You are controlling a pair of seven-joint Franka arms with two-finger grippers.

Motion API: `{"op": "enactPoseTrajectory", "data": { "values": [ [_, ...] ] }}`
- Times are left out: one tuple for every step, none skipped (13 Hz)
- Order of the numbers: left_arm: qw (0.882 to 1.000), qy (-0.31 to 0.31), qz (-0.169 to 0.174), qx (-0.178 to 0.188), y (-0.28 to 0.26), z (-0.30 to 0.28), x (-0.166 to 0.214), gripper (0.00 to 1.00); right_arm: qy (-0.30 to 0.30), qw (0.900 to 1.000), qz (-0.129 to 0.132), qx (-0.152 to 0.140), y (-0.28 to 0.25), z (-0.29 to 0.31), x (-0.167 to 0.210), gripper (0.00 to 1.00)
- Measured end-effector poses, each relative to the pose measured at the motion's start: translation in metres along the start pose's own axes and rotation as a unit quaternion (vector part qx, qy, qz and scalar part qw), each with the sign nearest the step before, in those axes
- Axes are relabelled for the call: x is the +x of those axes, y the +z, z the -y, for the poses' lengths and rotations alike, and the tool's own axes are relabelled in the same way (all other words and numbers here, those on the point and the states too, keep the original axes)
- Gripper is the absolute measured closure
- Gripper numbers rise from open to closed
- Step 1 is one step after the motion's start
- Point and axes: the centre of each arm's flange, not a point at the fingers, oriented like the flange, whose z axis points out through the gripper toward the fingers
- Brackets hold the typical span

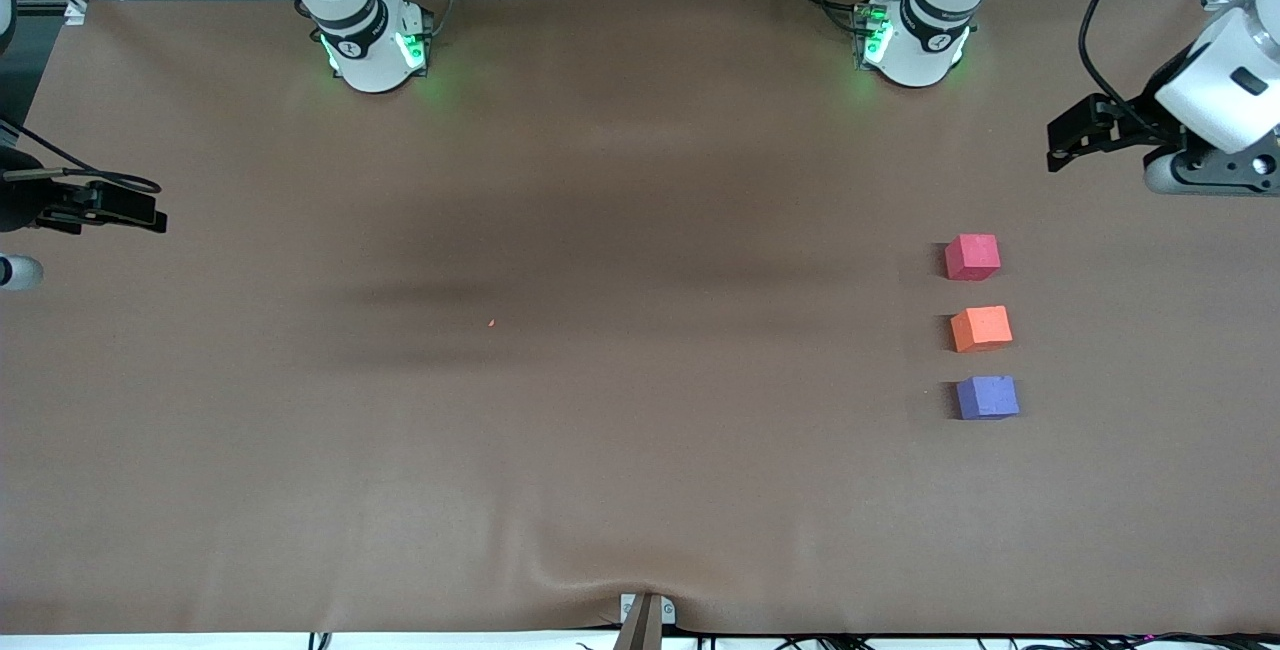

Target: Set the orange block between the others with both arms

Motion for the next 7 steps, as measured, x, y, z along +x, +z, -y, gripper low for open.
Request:
{"op": "enactPoseTrajectory", "data": {
  "values": [
    [1.000,0.002,0.000,0.000,0.0000,-0.0019,-0.0002,0.00,0.000,1.000,-0.001,0.000,-0.0007,0.0000,-0.0001,0.00],
    [1.000,0.002,0.000,0.000,0.0000,-0.0019,-0.0002,0.00,0.000,1.000,-0.001,0.000,-0.0011,0.0000,-0.0001,0.00],
    [1.000,0.001,0.000,0.000,0.0000,-0.0011,-0.0001,0.00,0.000,1.000,-0.001,0.000,-0.0012,0.0002,-0.0001,0.00],
    [1.000,0.000,0.000,0.000,0.0000,-0.0001,0.0000,0.00,0.000,1.000,-0.001,0.000,-0.0012,0.0003,-0.0001,0.00],
    [1.000,-0.001,0.000,0.000,0.0000,0.0009,0.0001,0.00,0.000,1.000,-0.001,0.000,-0.0012,0.0004,-0.0001,0.00],
    [1.000,-0.001,0.000,0.000,0.0000,0.0015,0.0001,0.00,0.000,1.000,-0.001,0.000,-0.0012,0.0004,-0.0001,0.00],
    [1.000,-0.002,0.000,0.000,0.0000,0.0017,0.0001,0.00,0.000,1.000,-0.001,0.000,-0.0012,0.0005,-0.0001,0.00]
  ]
}}
